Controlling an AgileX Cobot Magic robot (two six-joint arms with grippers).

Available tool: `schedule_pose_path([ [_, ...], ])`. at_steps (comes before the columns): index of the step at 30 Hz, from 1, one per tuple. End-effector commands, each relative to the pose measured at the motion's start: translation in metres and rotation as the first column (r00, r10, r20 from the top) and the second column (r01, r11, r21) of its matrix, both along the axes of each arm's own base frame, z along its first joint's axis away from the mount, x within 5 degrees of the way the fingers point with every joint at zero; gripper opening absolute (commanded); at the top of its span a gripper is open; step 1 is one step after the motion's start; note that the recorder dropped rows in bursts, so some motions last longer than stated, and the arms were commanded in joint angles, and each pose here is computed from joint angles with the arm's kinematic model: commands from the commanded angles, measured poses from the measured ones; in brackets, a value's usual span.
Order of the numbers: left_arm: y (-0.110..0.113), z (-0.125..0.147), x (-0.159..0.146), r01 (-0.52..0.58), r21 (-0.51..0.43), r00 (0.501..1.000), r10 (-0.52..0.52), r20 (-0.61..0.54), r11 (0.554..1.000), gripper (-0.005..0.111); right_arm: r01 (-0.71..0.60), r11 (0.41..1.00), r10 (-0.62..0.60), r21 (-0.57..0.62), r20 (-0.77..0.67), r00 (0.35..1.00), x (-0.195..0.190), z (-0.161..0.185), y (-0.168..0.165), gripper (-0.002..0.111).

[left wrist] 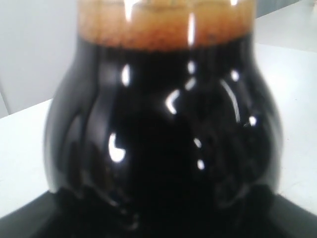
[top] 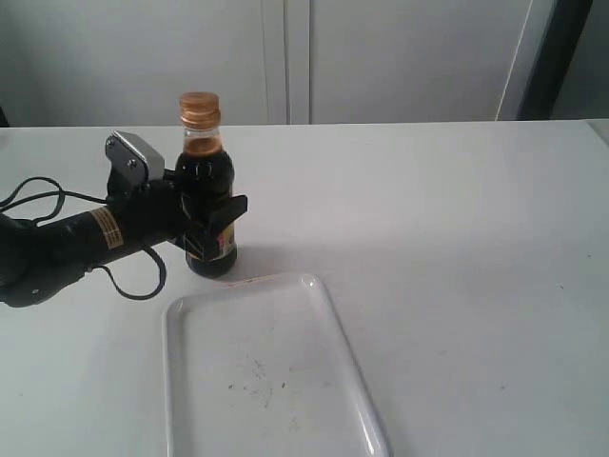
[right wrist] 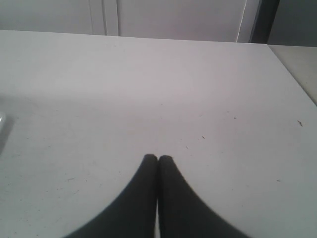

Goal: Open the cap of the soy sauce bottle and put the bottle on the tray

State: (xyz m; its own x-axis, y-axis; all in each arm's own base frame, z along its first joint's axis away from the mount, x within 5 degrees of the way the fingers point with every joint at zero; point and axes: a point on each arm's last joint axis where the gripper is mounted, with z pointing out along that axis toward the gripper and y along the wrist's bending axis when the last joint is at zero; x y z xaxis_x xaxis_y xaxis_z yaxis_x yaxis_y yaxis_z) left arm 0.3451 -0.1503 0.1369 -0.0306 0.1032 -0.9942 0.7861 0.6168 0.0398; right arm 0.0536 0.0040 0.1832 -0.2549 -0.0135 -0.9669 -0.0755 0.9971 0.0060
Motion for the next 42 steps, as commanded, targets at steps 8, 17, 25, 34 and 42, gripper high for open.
schedule_pose_path([
  [8, 0.0, -0.01, -0.001, 0.013, 0.084, 1.0, -0.012, -0.01, 0.996, 0.0, -0.006, 1.0, 0.004, 0.01, 0.099, 0.995, 0.002, 0.008, 0.0, 0.0],
  [17, 0.0, -0.01, -0.002, 0.017, 0.086, 1.0, -0.016, -0.009, 0.996, 0.0, -0.021, 0.992, -0.021, 0.124, 0.329, 0.944, 0.002, 0.03, 0.001, 0.0],
  [25, 0.0, -0.01, -0.001, 0.014, 0.085, 1.0, -0.013, -0.007, 0.996, 0.0, -0.052, 0.984, -0.036, 0.169, 0.479, 0.877, -0.001, 0.049, 0.001, 0.0],
  [34, 0.0, -0.01, -0.001, 0.009, 0.083, 1.0, -0.008, -0.007, 0.997, 0.0, -0.048, 0.986, -0.033, 0.161, 0.466, 0.884, 0.01, 0.087, 0.001, 0.0],
  [42, 0.0, -0.01, -0.001, 0.009, 0.083, 1.0, -0.008, -0.007, 0.997, 0.0, -0.027, 0.996, -0.01, 0.086, 0.408, 0.913, 0.034, 0.135, 0.004, 0.0],
])
